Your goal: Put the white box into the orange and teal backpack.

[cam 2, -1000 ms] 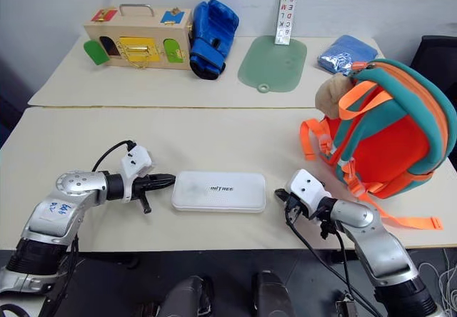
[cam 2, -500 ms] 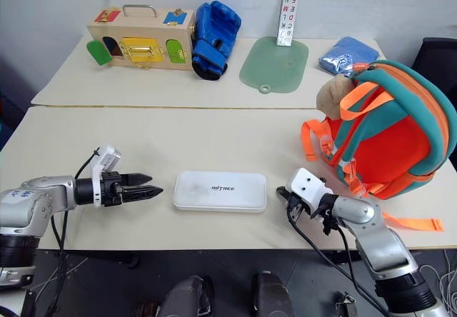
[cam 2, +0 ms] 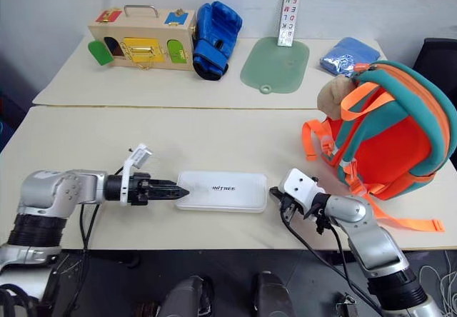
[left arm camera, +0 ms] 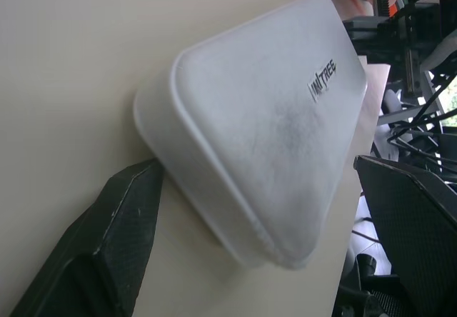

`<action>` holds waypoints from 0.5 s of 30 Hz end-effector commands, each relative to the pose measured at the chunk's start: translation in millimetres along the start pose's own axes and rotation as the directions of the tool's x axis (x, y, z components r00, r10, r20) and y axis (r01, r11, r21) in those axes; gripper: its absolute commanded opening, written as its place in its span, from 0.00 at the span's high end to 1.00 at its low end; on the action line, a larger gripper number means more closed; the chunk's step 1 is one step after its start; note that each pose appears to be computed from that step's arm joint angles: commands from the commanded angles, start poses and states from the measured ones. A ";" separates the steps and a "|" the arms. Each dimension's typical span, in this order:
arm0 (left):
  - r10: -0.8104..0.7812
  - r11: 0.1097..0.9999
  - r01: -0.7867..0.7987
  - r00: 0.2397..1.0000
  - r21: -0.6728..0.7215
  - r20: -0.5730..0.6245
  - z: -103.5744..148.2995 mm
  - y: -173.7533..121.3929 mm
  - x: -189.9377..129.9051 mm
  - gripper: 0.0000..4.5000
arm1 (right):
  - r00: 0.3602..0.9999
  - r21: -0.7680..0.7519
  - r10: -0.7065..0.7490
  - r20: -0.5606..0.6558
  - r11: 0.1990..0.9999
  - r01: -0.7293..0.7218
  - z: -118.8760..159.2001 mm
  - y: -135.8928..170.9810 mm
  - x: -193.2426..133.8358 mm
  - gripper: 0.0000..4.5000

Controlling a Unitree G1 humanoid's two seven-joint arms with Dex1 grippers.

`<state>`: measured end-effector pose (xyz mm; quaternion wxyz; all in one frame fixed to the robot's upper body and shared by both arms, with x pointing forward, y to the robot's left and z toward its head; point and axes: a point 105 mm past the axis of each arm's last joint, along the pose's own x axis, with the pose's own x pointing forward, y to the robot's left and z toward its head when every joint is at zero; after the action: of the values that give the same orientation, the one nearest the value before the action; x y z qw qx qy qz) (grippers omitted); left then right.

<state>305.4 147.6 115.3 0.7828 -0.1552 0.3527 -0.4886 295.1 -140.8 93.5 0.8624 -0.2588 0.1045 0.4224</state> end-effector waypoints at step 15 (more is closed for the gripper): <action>-0.191 0.981 0.191 0.981 -0.027 0.033 29.1 -23.5 43.1 0.53 | 1.000 -0.014 -0.002 0.004 1.000 0.002 -6.4 10.1 -5.2 1.00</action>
<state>322.0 97.0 125.9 0.7329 -0.2174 0.3405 -0.5474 291.0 -145.5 90.7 0.8663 -0.2640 0.0975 0.4126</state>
